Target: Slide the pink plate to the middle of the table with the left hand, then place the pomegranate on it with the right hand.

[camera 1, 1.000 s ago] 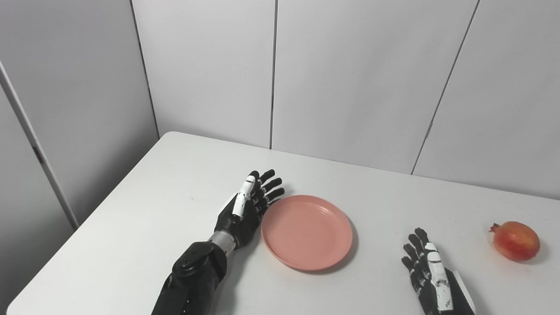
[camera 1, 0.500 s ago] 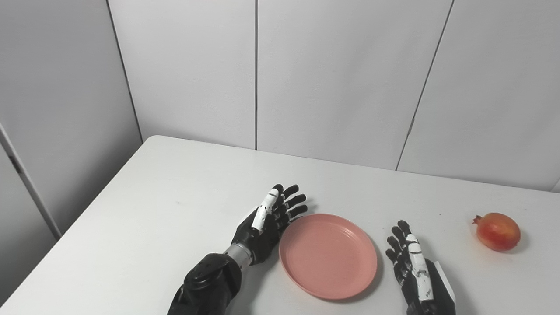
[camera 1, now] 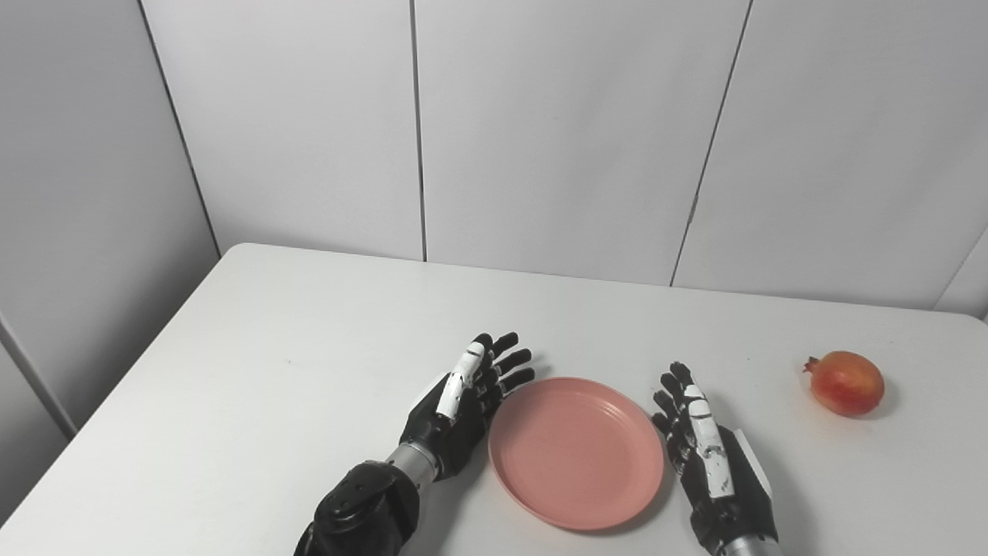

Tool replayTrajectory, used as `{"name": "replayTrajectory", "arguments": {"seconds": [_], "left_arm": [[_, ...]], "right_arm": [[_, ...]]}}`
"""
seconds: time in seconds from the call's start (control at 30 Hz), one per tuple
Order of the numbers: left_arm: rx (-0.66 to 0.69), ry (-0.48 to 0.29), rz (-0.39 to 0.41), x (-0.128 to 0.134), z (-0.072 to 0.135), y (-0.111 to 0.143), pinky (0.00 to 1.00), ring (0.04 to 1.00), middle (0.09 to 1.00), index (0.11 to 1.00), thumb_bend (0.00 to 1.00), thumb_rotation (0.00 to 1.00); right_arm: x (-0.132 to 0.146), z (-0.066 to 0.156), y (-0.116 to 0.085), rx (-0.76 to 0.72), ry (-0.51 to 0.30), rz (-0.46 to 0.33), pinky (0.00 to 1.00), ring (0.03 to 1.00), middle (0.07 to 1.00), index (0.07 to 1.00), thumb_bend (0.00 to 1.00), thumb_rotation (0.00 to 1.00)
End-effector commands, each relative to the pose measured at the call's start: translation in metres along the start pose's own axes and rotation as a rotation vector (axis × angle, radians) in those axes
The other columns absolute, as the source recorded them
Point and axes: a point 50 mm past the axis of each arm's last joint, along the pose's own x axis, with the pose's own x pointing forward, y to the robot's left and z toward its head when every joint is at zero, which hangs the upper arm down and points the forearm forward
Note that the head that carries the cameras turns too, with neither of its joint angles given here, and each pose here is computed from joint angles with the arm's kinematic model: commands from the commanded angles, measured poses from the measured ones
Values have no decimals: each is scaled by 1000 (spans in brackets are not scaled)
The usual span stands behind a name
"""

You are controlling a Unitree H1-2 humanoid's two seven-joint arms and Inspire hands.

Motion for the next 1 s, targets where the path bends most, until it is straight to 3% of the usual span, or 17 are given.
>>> {"name": "replayTrajectory", "arguments": {"seconds": [0.0, 0.63, 0.97], "left_arm": [[22, -59, -9, 4, 14, -7, 924, 915, 929, 924, 399, 1000], [234, -174, 73, -11, 19, -5, 935, 930, 946, 937, 422, 1000], [272, -213, 133, -24, 13, 8, 932, 937, 952, 950, 408, 1000]], "right_arm": [[7, 18, 6, -10, -65, 29, 1000, 1000, 1000, 1000, 293, 1000], [12, 24, 6, -54, -102, 17, 1000, 1000, 1000, 1000, 286, 1000], [15, 37, 0, -57, -139, 6, 1000, 1000, 1000, 1000, 315, 1000]]}}
